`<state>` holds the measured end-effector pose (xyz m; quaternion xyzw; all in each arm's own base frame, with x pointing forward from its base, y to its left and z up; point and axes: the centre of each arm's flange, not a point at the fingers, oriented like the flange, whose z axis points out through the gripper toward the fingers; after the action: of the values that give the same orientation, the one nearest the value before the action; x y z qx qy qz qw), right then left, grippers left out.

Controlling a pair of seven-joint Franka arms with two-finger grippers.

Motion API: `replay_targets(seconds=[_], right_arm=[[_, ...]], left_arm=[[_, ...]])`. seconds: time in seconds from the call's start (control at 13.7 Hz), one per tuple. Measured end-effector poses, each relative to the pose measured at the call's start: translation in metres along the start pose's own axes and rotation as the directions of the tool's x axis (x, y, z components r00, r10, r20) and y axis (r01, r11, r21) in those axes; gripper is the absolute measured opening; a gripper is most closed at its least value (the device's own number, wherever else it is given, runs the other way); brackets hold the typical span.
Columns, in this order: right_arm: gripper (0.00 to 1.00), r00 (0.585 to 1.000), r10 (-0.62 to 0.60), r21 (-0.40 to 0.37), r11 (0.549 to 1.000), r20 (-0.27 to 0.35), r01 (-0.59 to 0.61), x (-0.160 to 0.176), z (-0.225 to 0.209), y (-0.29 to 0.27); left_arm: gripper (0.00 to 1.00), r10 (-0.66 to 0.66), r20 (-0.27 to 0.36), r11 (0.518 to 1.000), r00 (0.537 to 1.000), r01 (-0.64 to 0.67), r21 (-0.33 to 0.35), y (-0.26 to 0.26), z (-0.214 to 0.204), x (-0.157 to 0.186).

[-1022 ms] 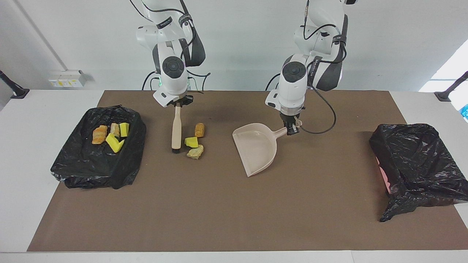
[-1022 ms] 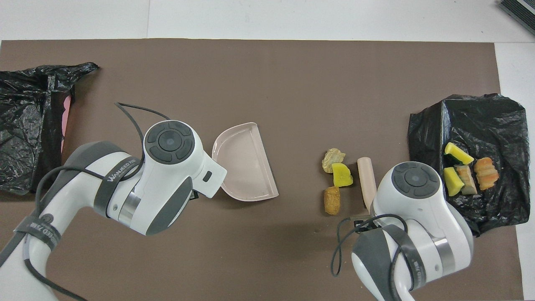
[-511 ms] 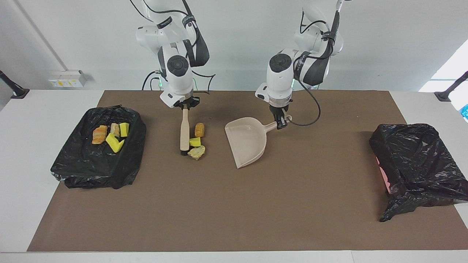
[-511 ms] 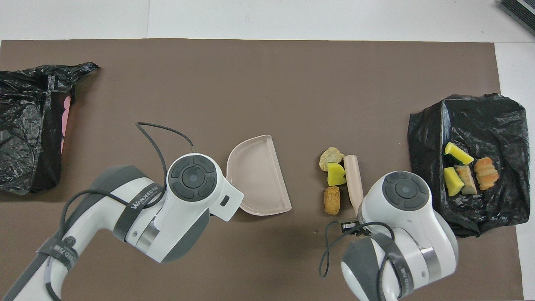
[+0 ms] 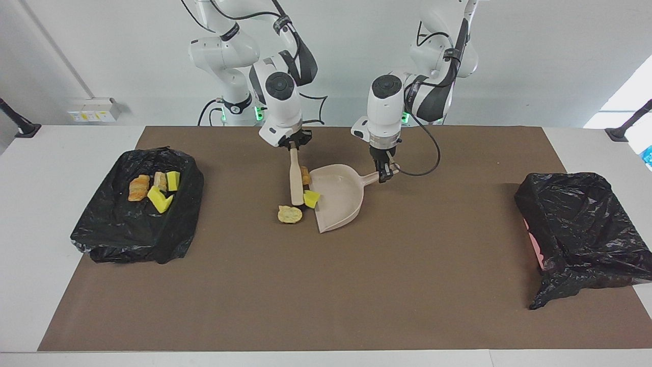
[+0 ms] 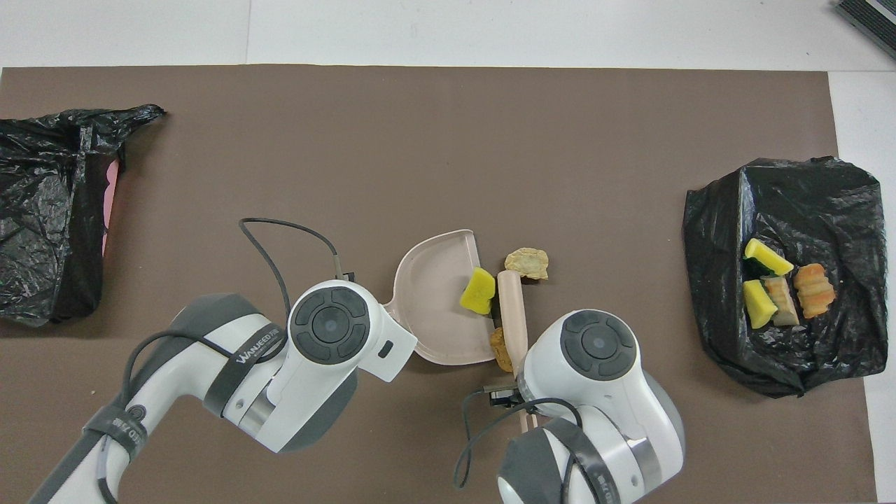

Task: Sweep and dump trash in bin
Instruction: 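Push the dustpan forward with the left gripper while the right gripper sweeps, then sweep the crust and sponge into the dustpan with the right gripper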

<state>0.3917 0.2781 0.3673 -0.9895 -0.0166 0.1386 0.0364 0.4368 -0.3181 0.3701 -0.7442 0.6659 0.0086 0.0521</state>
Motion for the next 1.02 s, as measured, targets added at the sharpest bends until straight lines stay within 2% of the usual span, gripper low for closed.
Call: replay_targets(seconds=[0.22, 0.44, 0.66, 0.73, 0.88, 1.02], right_arm=[[0.26, 0.999, 0.042, 0.055, 0.998, -0.015, -0.042, -0.002, -0.023, -0.036], [0.26, 0.998, 0.06, 0.026, 0.998, 0.02, -0.061, -0.003, -0.053, -0.033], [0.26, 0.998, 0.056, -0.1, 0.993, -0.036, -0.06, 0.012, -0.089, 0.001], [0.26, 0.998, 0.02, -0.148, 0.989, -0.058, -0.029, 0.021, -0.094, 0.019], [0.26, 0.996, -0.073, -0.231, 0.971, -0.058, 0.058, 0.046, -0.096, 0.062], [0.26, 0.987, -0.155, -0.323, 0.936, -0.032, 0.137, 0.077, -0.087, 0.096]], left_arm=[[0.31, 0.015, -0.028, 1.0, 0.999, -0.014, 0.025, 0.002, 0.006, 0.001], [0.31, 0.023, -0.056, 0.999, 0.998, -0.021, 0.05, 0.002, 0.007, 0.004], [0.31, 0.024, -0.055, 0.999, 0.998, -0.021, 0.049, 0.003, 0.009, 0.004], [0.31, 0.024, -0.055, 0.999, 0.998, -0.021, 0.048, 0.003, 0.01, 0.003], [0.31, 0.017, -0.056, 0.999, 0.998, -0.014, 0.047, 0.002, 0.011, 0.002], [0.31, 0.008, -0.056, 0.999, 0.998, -0.005, 0.045, 0.001, 0.012, 0.0]])
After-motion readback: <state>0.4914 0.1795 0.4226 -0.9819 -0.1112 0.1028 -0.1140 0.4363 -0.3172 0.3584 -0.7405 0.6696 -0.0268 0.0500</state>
